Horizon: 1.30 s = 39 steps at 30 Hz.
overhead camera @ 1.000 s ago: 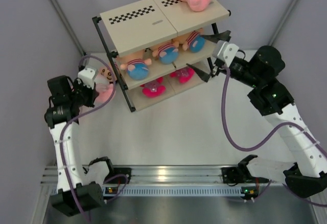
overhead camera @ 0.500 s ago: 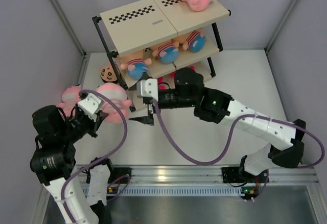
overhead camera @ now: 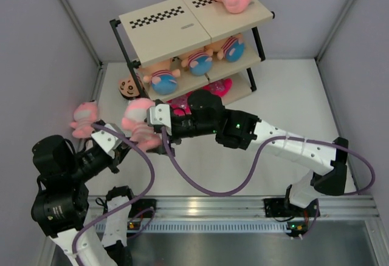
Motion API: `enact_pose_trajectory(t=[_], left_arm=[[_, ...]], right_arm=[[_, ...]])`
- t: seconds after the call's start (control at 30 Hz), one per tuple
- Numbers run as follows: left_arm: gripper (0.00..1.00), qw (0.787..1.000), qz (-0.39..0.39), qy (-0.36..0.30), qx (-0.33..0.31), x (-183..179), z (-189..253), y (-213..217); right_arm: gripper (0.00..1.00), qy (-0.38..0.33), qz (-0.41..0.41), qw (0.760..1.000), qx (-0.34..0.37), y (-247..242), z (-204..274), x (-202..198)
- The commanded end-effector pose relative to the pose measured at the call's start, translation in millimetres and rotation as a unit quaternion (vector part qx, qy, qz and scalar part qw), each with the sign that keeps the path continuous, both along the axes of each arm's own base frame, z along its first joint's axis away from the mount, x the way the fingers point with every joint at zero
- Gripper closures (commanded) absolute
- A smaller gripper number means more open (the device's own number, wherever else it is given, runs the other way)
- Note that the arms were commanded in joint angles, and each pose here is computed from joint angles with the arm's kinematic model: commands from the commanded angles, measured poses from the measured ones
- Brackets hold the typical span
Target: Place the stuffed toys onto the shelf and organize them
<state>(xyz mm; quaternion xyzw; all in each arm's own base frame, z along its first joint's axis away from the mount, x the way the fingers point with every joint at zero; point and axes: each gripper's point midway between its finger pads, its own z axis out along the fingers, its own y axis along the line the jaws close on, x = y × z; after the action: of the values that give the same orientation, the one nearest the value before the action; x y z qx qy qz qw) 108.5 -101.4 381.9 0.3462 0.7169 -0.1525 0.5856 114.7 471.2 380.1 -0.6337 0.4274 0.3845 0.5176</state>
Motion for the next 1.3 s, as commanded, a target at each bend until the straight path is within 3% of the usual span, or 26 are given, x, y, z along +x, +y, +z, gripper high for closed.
enact_pose_trajectory(t=[0.0,0.03,0.1,0.13,0.17,0.2,0.27,0.3,0.33,0.4,0.43,0.47,0.6,0.7,0.73,0.8,0.93,1.27], left_arm=[[1.00,0.997,-0.067,0.006,-0.046,-30.0,15.9,-27.4],[1.00,0.996,-0.071,0.003,-0.050,-32.2,19.1,-29.4],[1.00,0.996,-0.077,-0.004,-0.053,-36.5,25.2,-32.4],[1.00,0.995,-0.081,-0.004,-0.056,-37.3,26.8,-33.6],[1.00,0.995,-0.080,-0.005,-0.058,-39.2,29.2,-34.5],[1.00,0.995,-0.081,-0.006,-0.058,-39.9,30.5,-34.8],[0.99,0.995,-0.078,-0.009,-0.058,-40.6,34.4,-34.7],[0.65,0.996,-0.073,-0.010,-0.056,-39.8,35.2,-33.6],[0.44,0.996,-0.067,-0.010,-0.055,-38.5,35.6,-31.9],[0.30,0.998,-0.044,-0.013,-0.043,-33.8,36.5,-25.1],[0.11,0.999,-0.022,-0.017,-0.034,-27.8,37.5,-18.5],[0.03,0.999,-0.008,-0.013,-0.034,-26.0,36.5,-15.2],[0.02,0.996,0.079,-0.017,-0.034,-5.1,41.9,9.8],[0.02,0.988,0.151,-0.015,-0.028,12.7,42.1,34.0],[0.01,0.987,0.160,-0.014,-0.026,16.8,40.9,38.1],[0.01,0.986,0.168,0.003,-0.020,24.5,29.7,43.6],[0.01,0.990,0.133,0.034,-0.023,31.5,7.9,36.6],[0.01,0.989,0.134,0.056,-0.006,41.5,-12.3,43.4]], right_arm=[[0.14,0.002,-0.010,1.000,0.001,11.3,-1.4,2.7],[0.32,0.003,-0.009,1.000,0.000,11.8,-1.0,2.5],[0.57,0.001,-0.010,1.000,0.006,13.1,4.0,3.2],[0.80,-0.005,-0.009,1.000,0.009,12.2,7.0,3.8],[0.96,-0.011,-0.007,1.000,0.016,8.7,14.0,1.9],[1.00,-0.015,-0.005,1.000,0.022,6.0,19.5,0.5],[1.00,-0.046,0.008,0.998,0.036,-6.2,38.2,-4.1],[1.00,-0.055,0.022,0.998,0.025,-13.3,37.9,-9.6],[1.00,-0.091,0.033,0.995,0.031,-22.9,50.3,-11.8],[1.00,-0.126,0.040,0.990,0.048,-39.3,82.7,-15.0],[1.00,-0.154,0.049,0.985,0.055,-54.8,103.9,-15.9],[1.00,-0.169,0.052,0.982,0.062,-63.3,117.0,-15.9],[1.00,-0.235,0.046,0.967,0.087,-101.1,165.5,1.1],[1.00,-0.307,0.016,0.947,0.092,-122.9,187.0,35.6],[1.00,-0.330,-0.014,0.940,0.084,-130.6,189.3,63.8],[1.00,-0.361,-0.039,0.928,0.088,-134.0,195.7,93.2],[1.00,-0.367,-0.050,0.926,0.079,-129.8,177.7,166.3],[0.90,-0.370,-0.081,0.913,0.148,-123.3,196.5,249.0]])
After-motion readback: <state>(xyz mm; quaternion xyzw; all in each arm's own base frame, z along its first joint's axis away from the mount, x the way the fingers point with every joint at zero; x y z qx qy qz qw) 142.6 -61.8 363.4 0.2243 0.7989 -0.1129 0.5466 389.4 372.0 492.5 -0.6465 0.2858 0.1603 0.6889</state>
